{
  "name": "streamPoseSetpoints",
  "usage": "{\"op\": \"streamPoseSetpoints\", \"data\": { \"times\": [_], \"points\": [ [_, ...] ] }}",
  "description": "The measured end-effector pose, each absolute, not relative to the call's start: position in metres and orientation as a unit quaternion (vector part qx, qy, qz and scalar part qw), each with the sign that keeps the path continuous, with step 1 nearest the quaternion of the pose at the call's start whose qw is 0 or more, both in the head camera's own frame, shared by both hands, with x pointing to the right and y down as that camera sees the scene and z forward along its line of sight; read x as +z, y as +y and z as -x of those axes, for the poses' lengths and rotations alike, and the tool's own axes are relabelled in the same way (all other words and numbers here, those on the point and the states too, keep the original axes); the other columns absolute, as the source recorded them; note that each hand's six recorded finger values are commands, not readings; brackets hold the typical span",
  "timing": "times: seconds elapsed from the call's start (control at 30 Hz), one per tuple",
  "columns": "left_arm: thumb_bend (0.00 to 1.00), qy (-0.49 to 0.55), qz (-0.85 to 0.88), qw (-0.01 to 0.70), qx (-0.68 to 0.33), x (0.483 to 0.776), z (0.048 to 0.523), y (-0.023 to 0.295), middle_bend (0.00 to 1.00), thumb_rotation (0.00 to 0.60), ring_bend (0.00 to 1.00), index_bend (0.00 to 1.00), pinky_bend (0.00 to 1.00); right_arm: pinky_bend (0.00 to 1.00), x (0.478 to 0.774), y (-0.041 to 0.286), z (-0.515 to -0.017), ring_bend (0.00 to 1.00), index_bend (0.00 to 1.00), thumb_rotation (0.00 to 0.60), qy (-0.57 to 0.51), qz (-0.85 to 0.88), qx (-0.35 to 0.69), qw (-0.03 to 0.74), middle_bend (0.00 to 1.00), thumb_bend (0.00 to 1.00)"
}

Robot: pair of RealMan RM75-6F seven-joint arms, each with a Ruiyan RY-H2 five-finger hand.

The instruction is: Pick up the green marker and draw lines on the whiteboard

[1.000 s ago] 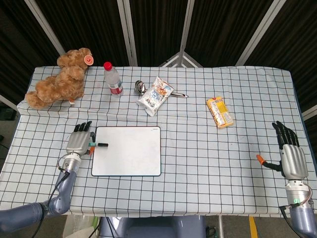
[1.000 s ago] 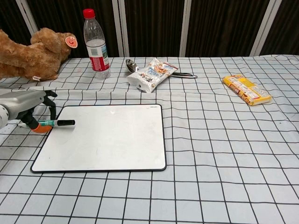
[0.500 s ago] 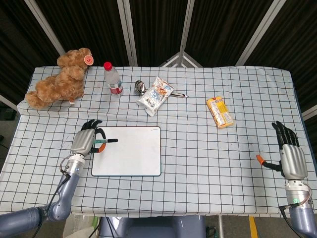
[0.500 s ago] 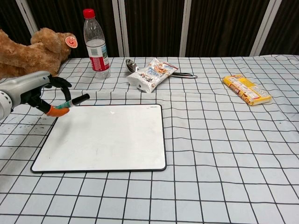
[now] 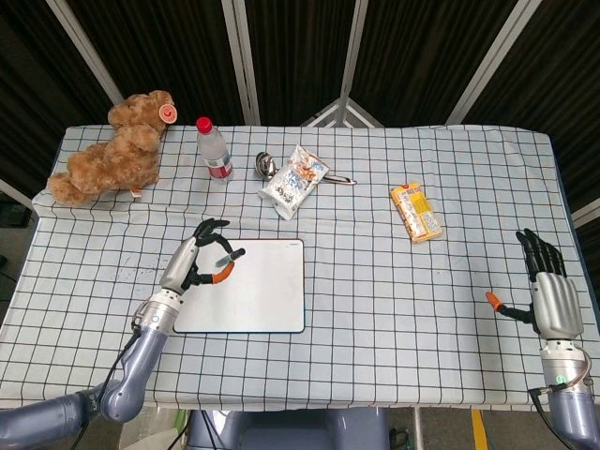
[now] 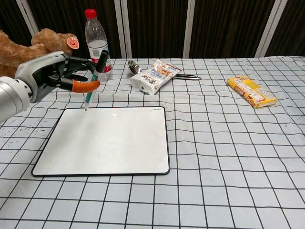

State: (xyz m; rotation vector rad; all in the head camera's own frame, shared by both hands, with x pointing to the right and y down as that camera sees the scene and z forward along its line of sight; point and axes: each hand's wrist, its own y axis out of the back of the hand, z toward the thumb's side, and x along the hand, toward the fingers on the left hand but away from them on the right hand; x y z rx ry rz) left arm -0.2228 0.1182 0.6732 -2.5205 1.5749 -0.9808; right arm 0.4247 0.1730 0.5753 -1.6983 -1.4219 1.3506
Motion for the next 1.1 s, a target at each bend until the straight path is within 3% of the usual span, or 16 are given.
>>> {"op": "streamPoseSetpoints", "data": {
  "times": [0.27, 1.1],
  "points": [
    [0.58, 0.508, 0.815, -0.029, -0.276, 0.690, 0.203, 0.124, 0.14, 0.600, 0.02, 0.75, 0.11, 0.00, 0.576, 0.173, -0.426, 0.00, 0.00, 0.600, -0.529, 0.630, 0.502, 0.266, 0.00, 0.21],
    [0.58, 0.474, 0.834, -0.031, -0.280, 0.713, 0.165, 0.137, 0.16, 0.600, 0.02, 0.76, 0.11, 0.00, 0.576, 0.172, -0.426, 0.00, 0.00, 0.600, -0.529, 0.631, 0.502, 0.265, 0.00, 0.21]
  ]
}}
